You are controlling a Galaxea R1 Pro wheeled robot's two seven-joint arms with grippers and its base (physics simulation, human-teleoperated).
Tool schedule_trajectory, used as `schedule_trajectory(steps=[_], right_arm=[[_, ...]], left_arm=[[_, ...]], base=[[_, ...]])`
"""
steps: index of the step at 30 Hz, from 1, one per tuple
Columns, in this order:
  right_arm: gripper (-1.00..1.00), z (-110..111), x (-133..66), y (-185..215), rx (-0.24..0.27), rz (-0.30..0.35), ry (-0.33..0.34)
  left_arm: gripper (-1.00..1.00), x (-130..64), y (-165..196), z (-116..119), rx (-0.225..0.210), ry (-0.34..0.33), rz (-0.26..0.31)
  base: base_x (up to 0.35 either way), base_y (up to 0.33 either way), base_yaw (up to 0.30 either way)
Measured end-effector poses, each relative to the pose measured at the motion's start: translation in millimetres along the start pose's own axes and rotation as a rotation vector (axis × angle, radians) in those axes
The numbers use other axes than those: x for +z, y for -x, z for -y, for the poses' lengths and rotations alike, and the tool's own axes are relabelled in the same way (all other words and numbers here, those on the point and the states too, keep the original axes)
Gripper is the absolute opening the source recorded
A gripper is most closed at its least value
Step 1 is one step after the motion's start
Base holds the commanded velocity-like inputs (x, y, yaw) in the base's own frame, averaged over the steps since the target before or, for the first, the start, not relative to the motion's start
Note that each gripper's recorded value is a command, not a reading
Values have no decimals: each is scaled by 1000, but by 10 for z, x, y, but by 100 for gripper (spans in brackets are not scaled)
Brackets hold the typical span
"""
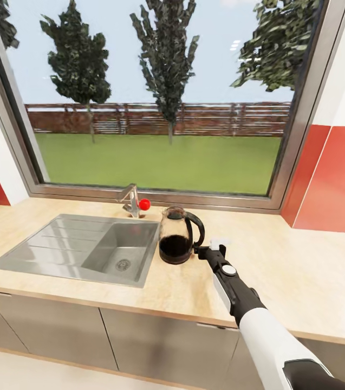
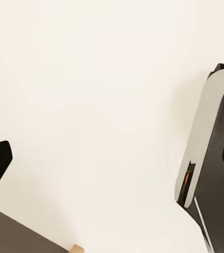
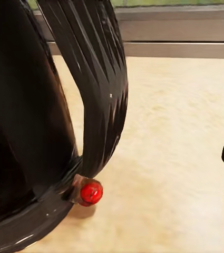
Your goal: Set up a coffee station on the kitchen countertop: keep the coffee maker on the countertop, move the bottle of coffee from the kitchen shelf to the counter next to the coffee maker, place a paper coffee filter on top of the coffee maker, put the saucer next to the coffee maker with the coffee cup on the saucer, and place the electric kettle next to the coffee maker.
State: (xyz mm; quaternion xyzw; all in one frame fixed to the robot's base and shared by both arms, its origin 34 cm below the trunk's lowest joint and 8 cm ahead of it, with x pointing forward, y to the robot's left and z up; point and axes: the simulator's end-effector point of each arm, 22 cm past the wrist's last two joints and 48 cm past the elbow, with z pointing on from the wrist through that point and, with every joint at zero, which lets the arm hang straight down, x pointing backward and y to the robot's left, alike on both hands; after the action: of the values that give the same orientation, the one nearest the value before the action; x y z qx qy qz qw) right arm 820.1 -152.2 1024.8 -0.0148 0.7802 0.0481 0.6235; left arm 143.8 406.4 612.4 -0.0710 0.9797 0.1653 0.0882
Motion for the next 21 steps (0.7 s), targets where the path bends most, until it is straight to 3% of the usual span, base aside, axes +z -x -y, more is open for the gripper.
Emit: schedule_trajectory(steps=[21], right_arm=[[100,51,-2,5,-2,2,-24]], left_arm=[[100,-1,1,6,0,-2,1]], base=[[16,0,0]])
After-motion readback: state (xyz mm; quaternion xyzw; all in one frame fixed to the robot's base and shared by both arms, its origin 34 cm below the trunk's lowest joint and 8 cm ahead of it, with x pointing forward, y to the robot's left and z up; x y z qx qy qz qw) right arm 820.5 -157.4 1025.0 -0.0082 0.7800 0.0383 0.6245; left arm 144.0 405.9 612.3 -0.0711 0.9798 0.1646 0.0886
